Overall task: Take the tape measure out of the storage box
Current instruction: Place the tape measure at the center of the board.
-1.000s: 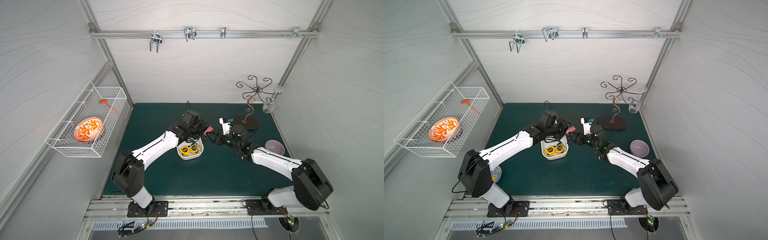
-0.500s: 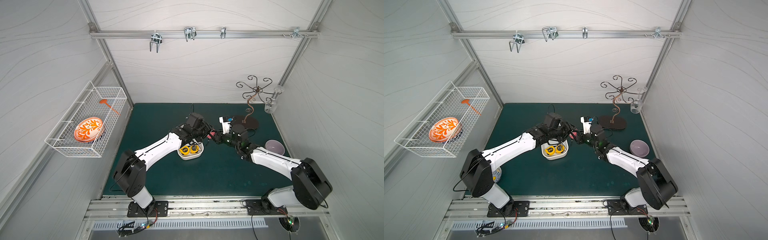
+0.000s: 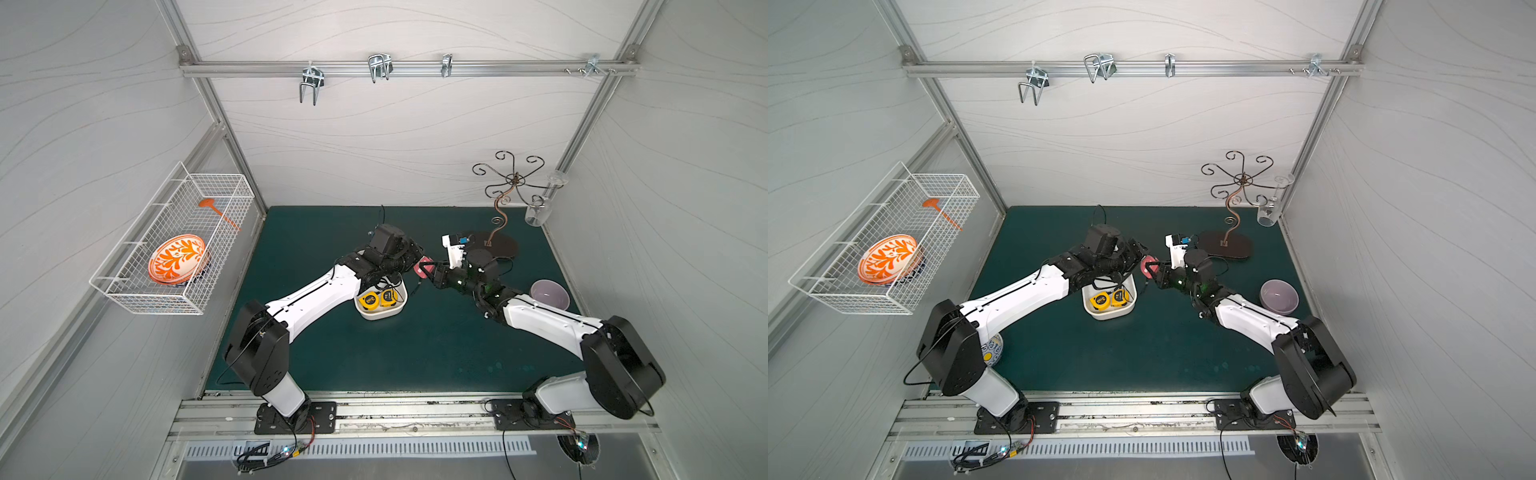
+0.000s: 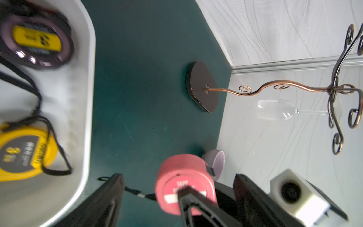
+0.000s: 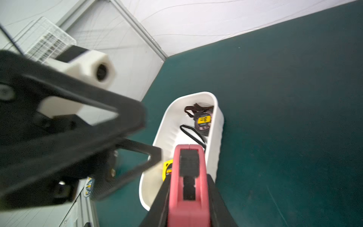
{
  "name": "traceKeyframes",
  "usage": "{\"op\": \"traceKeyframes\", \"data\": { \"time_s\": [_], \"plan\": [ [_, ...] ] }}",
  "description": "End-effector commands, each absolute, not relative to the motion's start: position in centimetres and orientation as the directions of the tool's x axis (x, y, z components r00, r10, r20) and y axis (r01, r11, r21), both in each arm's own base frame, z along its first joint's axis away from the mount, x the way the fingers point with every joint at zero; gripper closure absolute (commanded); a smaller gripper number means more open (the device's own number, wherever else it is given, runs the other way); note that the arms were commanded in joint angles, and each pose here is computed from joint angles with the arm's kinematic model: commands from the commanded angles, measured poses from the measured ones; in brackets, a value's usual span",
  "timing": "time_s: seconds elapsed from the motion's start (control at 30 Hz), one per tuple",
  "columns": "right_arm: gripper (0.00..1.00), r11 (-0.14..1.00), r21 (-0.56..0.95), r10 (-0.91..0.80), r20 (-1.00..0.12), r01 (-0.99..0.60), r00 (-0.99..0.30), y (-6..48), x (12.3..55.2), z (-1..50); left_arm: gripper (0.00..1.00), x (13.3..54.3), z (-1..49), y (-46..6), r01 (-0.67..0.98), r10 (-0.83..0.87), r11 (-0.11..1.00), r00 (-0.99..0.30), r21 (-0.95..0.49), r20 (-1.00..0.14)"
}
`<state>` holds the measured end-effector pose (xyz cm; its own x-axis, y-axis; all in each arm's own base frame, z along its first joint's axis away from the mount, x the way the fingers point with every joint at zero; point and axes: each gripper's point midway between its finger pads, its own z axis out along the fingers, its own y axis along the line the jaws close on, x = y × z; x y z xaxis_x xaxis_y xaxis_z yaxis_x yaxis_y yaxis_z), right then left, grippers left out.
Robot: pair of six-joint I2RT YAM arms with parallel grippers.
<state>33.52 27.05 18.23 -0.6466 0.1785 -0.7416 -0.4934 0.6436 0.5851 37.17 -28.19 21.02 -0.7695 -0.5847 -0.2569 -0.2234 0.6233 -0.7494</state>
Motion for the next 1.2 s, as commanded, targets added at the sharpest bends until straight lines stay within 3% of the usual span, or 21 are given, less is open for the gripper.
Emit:
{"op": "traceKeyframes", "data": {
  "time_s": [0.0, 0.23, 0.47, 0.77, 0.83, 1.0, 1.17],
  "plan": [
    [0.99, 0.642, 0.642, 0.201, -0.669, -0.420, -0.716, 25.2, 34.6, 16.7, 0.01, 37.4, 23.4, -25.0, -0.141, -0.528, 0.726, -0.740, -0.673, -0.416],
    [0.99, 0.650, 0.723, 0.256, -0.498, -0.234, -0.829, 21.7, 37.6, 12.1, 0.01, 36.1, 21.5, -21.6, -0.098, -0.361, 0.876, -0.781, -0.472, -0.509],
    [0.98, 0.676, 0.734, 0.288, -0.349, -0.069, -0.892, 19.6, 38.7, 7.5, 0.01, 35.8, 20.5, -21.4, -0.107, -0.366, 0.872, -0.789, -0.478, -0.493],
    [0.94, 0.752, 0.658, 0.272, -0.257, 0.038, -0.927, 18.4, 38.0, 3.5, 0.01, 36.0, 19.2, -21.7, -0.126, -0.372, 0.868, -0.805, -0.480, -0.462],
    [0.89, 0.760, 0.647, 0.275, -0.239, 0.059, -0.931, 18.2, 37.8, 3.0, 0.01, 36.0, 19.1, -21.8, -0.127, -0.373, 0.867, -0.806, -0.481, -0.459],
    [0.60, 0.770, 0.632, 0.273, -0.208, 0.084, -0.939, 18.0, 37.2, 2.0, 0.01, 36.2, 18.7, -21.8, -0.130, -0.373, 0.867, -0.810, -0.482, -0.452],
    [0.41, 0.799, 0.595, 0.265, -0.223, 0.084, -0.938, 17.2, 36.5, 2.2, 0.01, 36.7, 18.0, -21.1, -0.129, -0.352, 0.883, -0.819, -0.451, -0.454]
  ]
}}
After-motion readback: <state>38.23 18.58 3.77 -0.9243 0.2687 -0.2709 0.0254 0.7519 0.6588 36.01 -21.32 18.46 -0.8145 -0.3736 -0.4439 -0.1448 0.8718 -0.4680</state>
